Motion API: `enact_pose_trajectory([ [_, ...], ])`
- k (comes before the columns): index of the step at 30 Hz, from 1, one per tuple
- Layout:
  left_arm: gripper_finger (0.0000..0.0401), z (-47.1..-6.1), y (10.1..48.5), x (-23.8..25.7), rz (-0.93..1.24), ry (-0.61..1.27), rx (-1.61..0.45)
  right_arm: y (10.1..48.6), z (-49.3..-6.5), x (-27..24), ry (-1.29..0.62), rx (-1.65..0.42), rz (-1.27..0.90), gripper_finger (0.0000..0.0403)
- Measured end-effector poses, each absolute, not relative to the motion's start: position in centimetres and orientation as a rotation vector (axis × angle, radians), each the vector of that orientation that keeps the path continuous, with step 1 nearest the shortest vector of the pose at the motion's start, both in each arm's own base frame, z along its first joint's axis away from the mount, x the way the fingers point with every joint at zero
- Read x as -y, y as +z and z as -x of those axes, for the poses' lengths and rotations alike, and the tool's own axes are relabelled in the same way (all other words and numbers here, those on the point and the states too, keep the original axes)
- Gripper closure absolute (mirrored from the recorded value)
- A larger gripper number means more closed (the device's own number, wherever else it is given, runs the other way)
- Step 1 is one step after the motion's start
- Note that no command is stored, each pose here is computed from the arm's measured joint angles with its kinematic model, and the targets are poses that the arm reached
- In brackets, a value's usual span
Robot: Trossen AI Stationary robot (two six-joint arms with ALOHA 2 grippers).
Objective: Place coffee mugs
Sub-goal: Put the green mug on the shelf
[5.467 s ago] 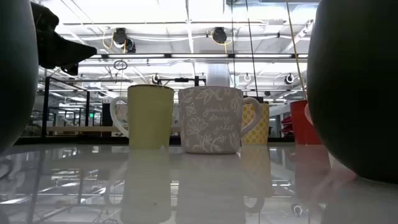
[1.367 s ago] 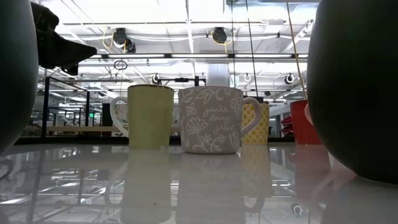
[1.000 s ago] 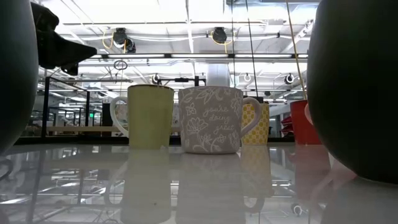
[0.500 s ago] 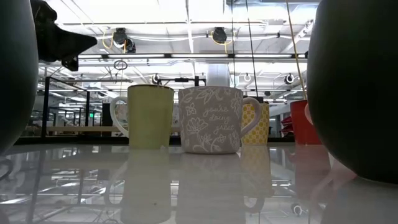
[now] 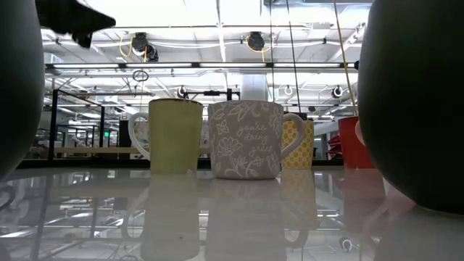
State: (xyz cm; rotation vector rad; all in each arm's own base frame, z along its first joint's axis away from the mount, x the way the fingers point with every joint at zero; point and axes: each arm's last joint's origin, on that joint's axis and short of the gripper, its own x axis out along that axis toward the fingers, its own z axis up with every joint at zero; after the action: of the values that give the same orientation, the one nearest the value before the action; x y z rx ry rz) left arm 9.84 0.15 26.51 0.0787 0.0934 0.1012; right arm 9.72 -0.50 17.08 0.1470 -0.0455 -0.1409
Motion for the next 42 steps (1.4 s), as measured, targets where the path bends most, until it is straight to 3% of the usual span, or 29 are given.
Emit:
enact_pose_trajectory([
  [13,0.0387,-14.3,35.9,-0.2,-0.217,0.135,-0.183,17.4,-9.7,0.5,-0.14,0.079,-0.168,0.0403],
  [22,0.0371,-18.0,40.8,-0.2,-0.264,0.122,-0.362,17.4,-9.7,0.5,-0.141,0.077,-0.155,0.0403],
  [26,0.0371,-20.1,40.8,-0.1,-0.269,0.115,-0.433,17.4,-9.7,0.5,-0.142,0.077,-0.149,0.0403],
  [34,0.037,-23.5,37.2,-0.1,-0.309,0.073,-0.686,17.4,-9.7,0.5,-0.142,0.077,-0.149,0.0403],
  [39,0.0367,-25.5,35.4,0.4,-0.231,-0.064,-0.746,17.4,-9.7,0.5,-0.142,0.076,-0.149,0.0403],
  [42,0.0346,-26.6,34.3,0.7,-0.188,-0.126,-0.793,17.3,-9.7,0.5,-0.143,0.067,-0.148,0.0403],
])
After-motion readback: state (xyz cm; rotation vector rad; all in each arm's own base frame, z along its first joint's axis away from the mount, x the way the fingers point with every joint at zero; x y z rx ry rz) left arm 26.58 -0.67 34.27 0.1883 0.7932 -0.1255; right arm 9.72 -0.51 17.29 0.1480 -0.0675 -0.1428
